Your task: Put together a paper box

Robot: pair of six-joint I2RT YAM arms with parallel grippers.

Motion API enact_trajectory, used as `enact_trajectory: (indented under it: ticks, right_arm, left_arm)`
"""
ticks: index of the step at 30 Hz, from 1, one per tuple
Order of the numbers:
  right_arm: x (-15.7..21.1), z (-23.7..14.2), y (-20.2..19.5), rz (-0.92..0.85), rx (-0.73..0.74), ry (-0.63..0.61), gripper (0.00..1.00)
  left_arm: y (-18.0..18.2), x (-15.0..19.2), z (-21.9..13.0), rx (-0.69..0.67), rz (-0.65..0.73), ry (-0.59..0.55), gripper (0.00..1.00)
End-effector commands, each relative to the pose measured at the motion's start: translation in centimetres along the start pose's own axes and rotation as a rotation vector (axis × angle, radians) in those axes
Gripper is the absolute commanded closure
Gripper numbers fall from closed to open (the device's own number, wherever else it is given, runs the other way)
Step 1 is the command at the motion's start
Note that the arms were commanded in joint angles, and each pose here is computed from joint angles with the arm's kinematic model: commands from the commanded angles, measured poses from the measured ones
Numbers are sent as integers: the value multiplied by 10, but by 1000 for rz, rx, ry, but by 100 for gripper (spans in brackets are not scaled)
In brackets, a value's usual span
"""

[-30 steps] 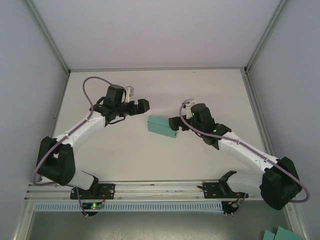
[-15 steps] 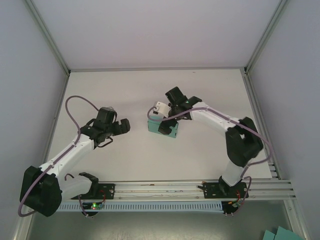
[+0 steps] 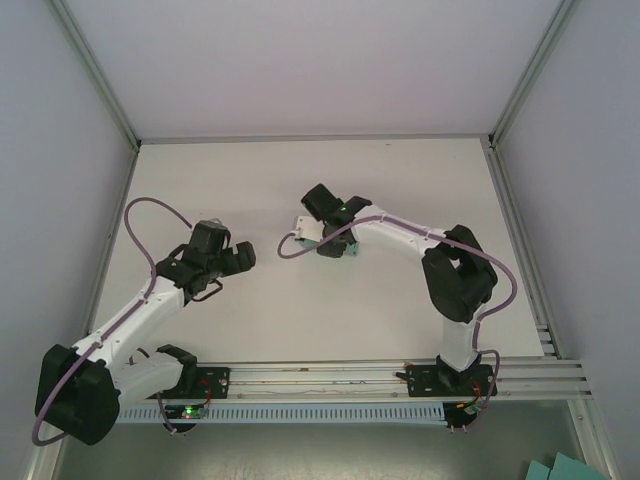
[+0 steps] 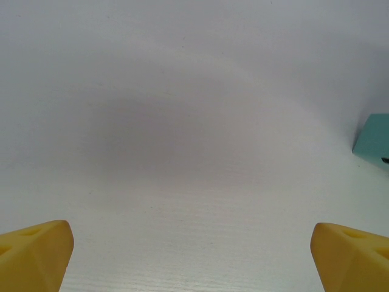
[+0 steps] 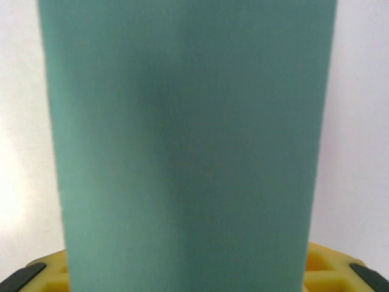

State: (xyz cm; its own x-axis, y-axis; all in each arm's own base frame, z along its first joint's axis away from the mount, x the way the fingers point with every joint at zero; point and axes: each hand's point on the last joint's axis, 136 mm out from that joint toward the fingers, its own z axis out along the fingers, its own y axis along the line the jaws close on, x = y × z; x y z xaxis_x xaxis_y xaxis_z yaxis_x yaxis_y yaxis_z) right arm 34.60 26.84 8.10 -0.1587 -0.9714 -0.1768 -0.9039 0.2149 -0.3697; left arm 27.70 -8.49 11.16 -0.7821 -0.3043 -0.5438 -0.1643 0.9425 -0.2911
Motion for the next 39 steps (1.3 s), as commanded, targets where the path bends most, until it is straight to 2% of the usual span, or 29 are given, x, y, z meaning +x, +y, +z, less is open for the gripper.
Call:
enact_trajectory:
  ticks: [1, 5, 9, 12, 14, 17, 18, 20, 23, 24, 28, 31, 33, 36, 39]
  right_arm:
    - [-1, -8, -46, -82, 266, 90, 59]
    - [-18, -5, -63, -179, 437, 51, 56]
    - [-29, 7, -60, -334, 553, -13, 58]
    - [-35, 15, -47, -376, 546, -101, 58]
    - [-35, 22, -36, -400, 518, -147, 49]
    - [-30, 28, -29, -402, 532, -146, 48]
    - [-27, 29, -24, -403, 525, -143, 42]
    - [-23, 27, -17, -375, 507, -160, 26]
    - [-16, 24, 3, -316, 388, -180, 12]
    - [-14, 22, 12, -296, 328, -189, 2]
    - [-3, 10, 44, -254, 131, -182, 2]
    - [4, -8, 60, -238, 42, -169, 2]
    - [5, -27, 66, -218, 5, -202, 2]
    - [4, -57, 50, -86, 57, -293, 2]
    - [18, -86, 9, 206, 176, -411, 2]
  left_arm:
    - [16, 4, -5, -55, -11, -10, 0]
    - [20, 7, -10, -59, -22, -25, 0]
    - [24, 8, -17, -59, -31, -44, 0]
    - [25, 7, -20, -57, -39, -65, 0]
    - [26, 7, -22, -52, -43, -73, 0]
    - [26, 6, -25, -47, -48, -84, 0]
    - [26, 6, -26, -45, -49, -88, 0]
    - [25, 4, -27, -41, -55, -95, 0]
    - [20, 1, -30, -20, -59, -98, 0]
    - [18, -1, -31, -13, -57, -99, 0]
    - [11, -11, -39, 6, -44, -122, 0]
    - [5, -21, -43, 17, -27, -145, 0]
    - [2, -32, -46, 15, -13, -174, 0]
    - [5, -55, -46, -33, 15, -248, 0]
    - [16, -80, -42, -98, 66, -302, 0]
